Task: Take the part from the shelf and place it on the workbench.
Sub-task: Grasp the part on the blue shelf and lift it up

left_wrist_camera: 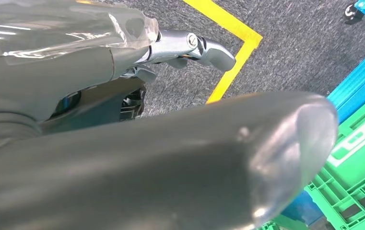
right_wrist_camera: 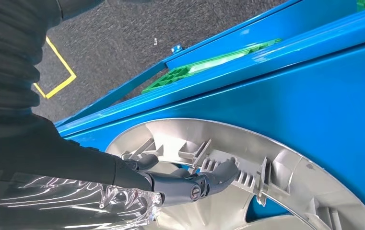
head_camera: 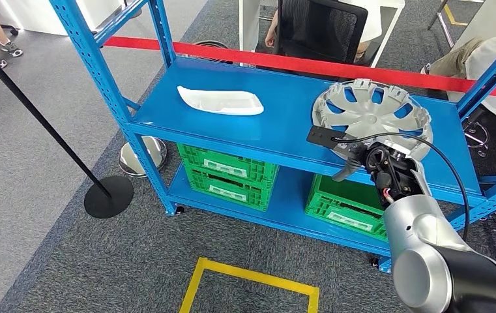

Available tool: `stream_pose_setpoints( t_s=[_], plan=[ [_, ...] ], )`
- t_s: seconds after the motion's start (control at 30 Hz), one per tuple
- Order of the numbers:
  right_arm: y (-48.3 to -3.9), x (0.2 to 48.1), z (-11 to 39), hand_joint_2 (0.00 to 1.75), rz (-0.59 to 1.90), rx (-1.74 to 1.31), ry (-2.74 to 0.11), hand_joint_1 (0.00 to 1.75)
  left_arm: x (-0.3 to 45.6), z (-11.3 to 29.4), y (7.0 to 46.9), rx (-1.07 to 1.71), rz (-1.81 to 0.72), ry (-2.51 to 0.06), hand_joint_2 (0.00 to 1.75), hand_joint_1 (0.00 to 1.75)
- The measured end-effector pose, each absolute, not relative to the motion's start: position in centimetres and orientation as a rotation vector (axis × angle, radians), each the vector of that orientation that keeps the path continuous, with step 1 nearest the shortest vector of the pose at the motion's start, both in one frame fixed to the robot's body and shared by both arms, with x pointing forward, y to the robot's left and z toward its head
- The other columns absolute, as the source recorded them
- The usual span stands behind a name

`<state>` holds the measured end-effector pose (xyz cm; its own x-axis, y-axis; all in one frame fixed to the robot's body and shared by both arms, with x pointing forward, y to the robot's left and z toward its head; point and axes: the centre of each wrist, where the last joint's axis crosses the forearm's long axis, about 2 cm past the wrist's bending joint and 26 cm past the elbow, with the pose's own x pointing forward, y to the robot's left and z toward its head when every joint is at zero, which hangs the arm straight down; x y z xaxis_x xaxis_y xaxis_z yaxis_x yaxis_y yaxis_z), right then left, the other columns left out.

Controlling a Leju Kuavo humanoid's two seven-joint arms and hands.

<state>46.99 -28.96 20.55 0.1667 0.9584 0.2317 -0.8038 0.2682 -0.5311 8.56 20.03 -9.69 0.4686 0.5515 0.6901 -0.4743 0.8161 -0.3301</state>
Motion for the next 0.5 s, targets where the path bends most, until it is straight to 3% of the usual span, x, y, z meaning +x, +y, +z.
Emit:
stream_pose_setpoints(
  t_s=[0.4,0.43,0.5],
  plan=[
    [-29.08,46.99,20.54,1.75,1.272,-0.3,-0.599,0.0,8.56,-9.69,20.03,-0.093,0.628,-0.881,0.0,0.0],
    [-29.09,46.98,20.54,1.75,1.27,-0.297,-0.602,0.34,8.56,-9.69,20.03,-0.093,0.628,-0.882,0.0,0.0],
    [-29.13,46.98,20.52,1.75,1.264,-0.289,-0.609,1.2,8.56,-9.69,20.03,-0.094,0.628,-0.882,0.0,0.0]
  ],
)
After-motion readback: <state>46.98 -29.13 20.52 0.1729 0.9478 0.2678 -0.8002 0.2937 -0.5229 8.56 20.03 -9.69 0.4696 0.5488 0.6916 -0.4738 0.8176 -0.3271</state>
